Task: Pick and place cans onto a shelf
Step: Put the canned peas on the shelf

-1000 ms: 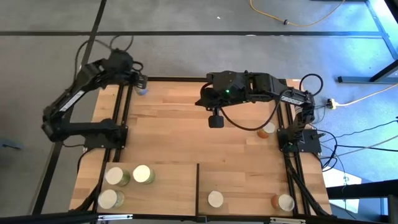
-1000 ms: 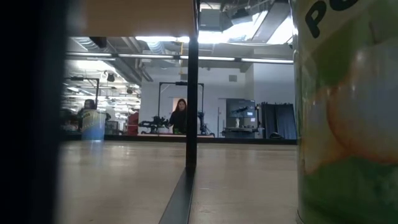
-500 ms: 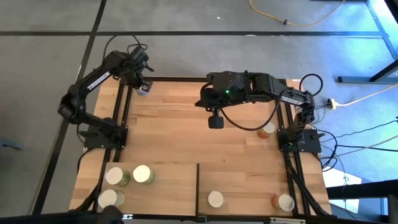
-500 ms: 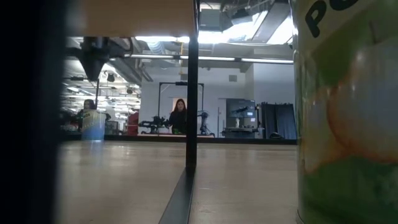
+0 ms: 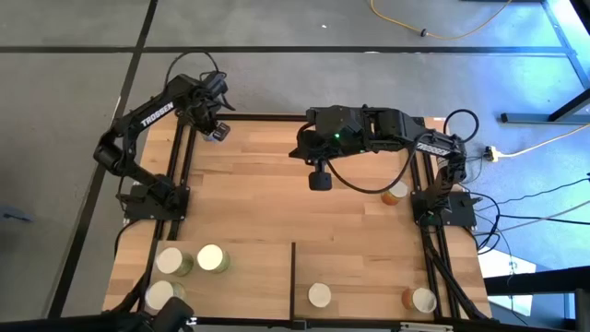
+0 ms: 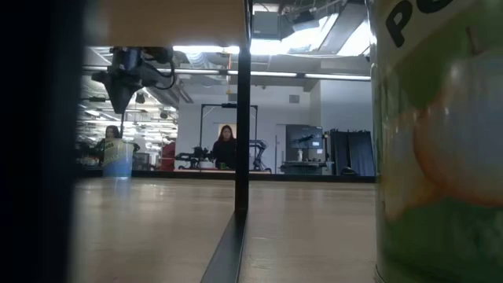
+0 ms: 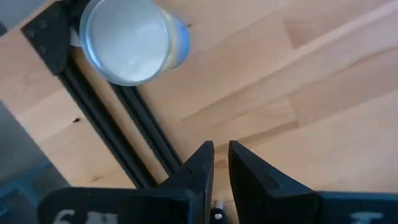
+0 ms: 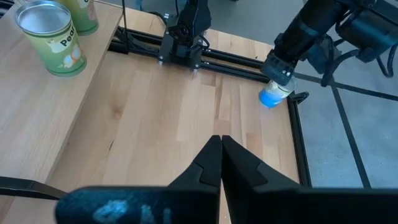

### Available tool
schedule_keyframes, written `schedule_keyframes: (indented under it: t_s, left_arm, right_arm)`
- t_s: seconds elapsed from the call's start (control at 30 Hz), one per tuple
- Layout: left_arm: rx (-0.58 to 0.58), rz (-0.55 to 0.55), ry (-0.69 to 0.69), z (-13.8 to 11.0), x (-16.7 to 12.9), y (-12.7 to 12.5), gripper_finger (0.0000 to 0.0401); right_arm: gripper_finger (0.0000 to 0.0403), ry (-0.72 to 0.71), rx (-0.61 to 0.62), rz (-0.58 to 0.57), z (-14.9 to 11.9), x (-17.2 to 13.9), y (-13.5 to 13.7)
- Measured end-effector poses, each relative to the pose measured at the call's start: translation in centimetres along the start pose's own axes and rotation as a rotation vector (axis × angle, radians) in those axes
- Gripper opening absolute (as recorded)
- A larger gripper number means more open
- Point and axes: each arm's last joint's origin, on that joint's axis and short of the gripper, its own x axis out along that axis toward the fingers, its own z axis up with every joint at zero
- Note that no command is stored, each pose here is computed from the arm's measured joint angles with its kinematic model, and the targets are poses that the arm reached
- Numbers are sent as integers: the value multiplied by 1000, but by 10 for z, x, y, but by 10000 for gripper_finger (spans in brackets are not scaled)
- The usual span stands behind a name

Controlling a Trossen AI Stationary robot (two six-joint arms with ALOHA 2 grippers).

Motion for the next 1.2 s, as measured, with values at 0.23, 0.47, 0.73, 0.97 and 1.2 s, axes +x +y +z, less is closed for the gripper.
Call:
schedule_keyframes:
  t_s: [0.23, 0.47, 0.73, 0.97, 1.2]
  left_arm:
    - [63, 18, 136, -13, -1, 2, 41]
    - [264, -45, 172, -17, -2, 2, 41]
    - [-5, -26, 160, -14, -1, 12, 41]
    - [140, -66, 161, -17, -3, 10, 41]
    - [203, -131, 16, -42, -33, 14, 41]
  right_arm:
    - [10, 0, 0, 0, 0, 0, 0]
    - [10, 2, -1, 1, 0, 0, 0]
    - [10, -1, 4, 18, 0, 0, 1]
    - [10, 0, 3, 19, 0, 0, 1]
    - [10, 20, 1, 23, -2, 0, 1]
